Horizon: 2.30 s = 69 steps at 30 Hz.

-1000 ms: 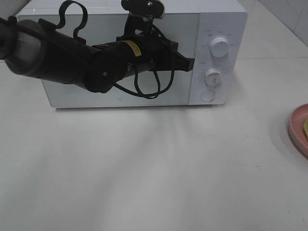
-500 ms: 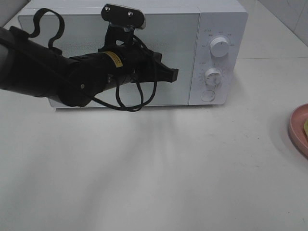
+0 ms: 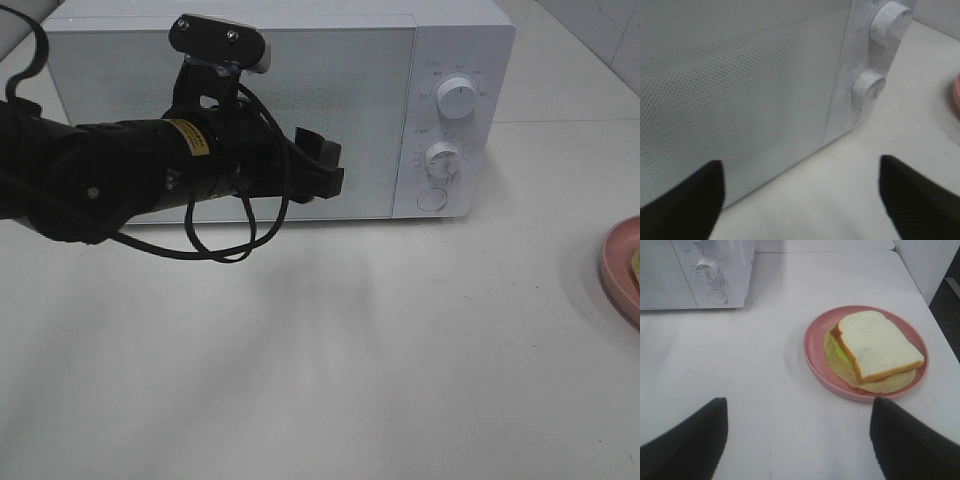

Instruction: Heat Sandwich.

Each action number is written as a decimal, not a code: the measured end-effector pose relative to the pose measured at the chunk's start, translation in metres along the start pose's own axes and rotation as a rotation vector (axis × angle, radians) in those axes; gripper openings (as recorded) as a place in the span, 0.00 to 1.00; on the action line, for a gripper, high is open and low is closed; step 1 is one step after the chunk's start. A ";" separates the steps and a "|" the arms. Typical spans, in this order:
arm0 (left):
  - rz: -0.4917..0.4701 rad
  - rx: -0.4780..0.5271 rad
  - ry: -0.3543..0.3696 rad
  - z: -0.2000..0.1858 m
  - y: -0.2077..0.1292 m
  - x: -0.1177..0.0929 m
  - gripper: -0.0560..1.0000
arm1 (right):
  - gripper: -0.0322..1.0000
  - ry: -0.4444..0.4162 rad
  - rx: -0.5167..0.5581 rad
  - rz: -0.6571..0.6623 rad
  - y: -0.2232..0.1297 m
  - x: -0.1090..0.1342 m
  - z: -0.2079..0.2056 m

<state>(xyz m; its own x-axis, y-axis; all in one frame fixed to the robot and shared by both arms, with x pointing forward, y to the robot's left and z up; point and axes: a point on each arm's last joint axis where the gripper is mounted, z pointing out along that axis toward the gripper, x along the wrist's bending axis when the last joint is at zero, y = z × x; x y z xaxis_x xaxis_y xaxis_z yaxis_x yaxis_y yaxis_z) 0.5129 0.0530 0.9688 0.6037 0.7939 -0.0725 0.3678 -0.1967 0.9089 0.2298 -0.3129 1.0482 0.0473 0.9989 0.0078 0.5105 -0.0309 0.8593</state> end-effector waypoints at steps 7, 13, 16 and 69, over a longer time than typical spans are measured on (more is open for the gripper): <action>-0.001 0.148 -0.024 -0.019 0.004 -0.003 0.98 | 0.77 0.000 0.000 0.000 0.000 0.000 0.000; -0.010 0.341 -0.051 -0.046 0.003 -0.006 0.99 | 0.77 0.000 0.000 0.000 0.000 0.000 0.000; -0.032 0.383 -0.050 -0.054 0.005 -0.005 0.99 | 0.77 0.000 0.000 0.000 0.000 0.000 0.000; -0.414 0.531 0.483 -0.280 -0.034 0.093 0.99 | 0.77 0.000 0.000 0.000 0.000 0.000 0.000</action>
<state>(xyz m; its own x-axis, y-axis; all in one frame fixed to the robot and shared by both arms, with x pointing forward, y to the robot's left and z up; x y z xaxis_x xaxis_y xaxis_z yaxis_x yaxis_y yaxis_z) 0.3584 0.2944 1.0466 0.0203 0.9977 -0.0645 0.8517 0.0165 0.5238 0.2298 -0.3129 1.0482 0.0473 0.9989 0.0078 0.5105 -0.0309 0.8593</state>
